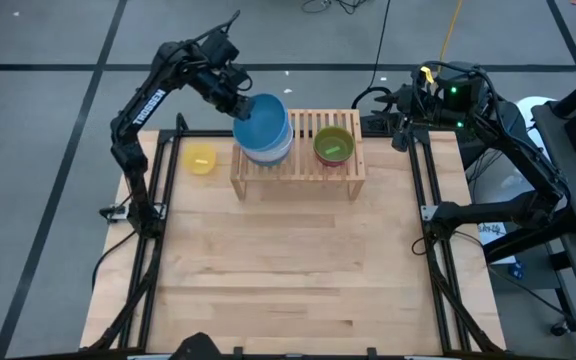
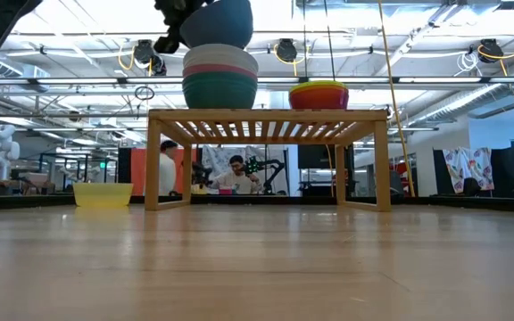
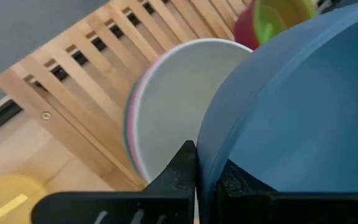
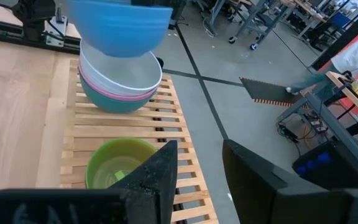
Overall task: Place and stack bowls onto a shelf
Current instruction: Stack the blue bowl on top of the white bowl on the shelf
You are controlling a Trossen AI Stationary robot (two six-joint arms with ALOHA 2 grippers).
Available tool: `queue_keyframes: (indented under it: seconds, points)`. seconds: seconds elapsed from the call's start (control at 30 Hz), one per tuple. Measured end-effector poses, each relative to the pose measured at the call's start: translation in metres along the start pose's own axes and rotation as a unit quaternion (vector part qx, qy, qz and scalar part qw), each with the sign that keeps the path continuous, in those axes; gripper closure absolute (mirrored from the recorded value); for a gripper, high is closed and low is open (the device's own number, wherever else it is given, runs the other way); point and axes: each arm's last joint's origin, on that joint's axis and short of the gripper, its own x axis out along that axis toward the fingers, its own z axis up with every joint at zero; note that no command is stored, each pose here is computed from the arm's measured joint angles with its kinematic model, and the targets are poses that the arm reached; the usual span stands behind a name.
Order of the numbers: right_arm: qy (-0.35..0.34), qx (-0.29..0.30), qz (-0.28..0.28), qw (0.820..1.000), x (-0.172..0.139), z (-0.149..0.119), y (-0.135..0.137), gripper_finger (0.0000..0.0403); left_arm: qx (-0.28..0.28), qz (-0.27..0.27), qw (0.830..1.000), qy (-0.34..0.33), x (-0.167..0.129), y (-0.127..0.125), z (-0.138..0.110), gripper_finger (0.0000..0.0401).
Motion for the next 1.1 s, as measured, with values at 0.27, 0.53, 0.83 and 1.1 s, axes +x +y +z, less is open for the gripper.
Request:
queue_keyframes:
  seconds: [0.27, 0.53, 0.83, 1.1]
  points:
    - [0.0, -0.013, 0.0, 1.0, 0.0, 0.0, 0.0, 0.0282, -0.012, 0.029, 0.999, 0.008, 0.006, 0.009, 0.0, 0.0397]
    - [0.0, -0.015, 0.0, 1.0, 0.0, 0.0, 0.0, 0.0282, -0.025, 0.042, 0.996, 0.079, 0.04, 0.024, -0.006, 0.0397]
    - [0.0, -0.026, 0.0, 1.0, 0.0, 0.0, 0.0, 0.0282, -0.015, 0.04, 0.994, 0.097, 0.048, 0.027, -0.009, 0.0386]
    - [0.0, -0.038, 0.0, 0.999, 0.0, 0.0, 0.0, 0.0282, -0.024, 0.044, 0.994, 0.092, 0.046, 0.025, -0.008, 0.0359]
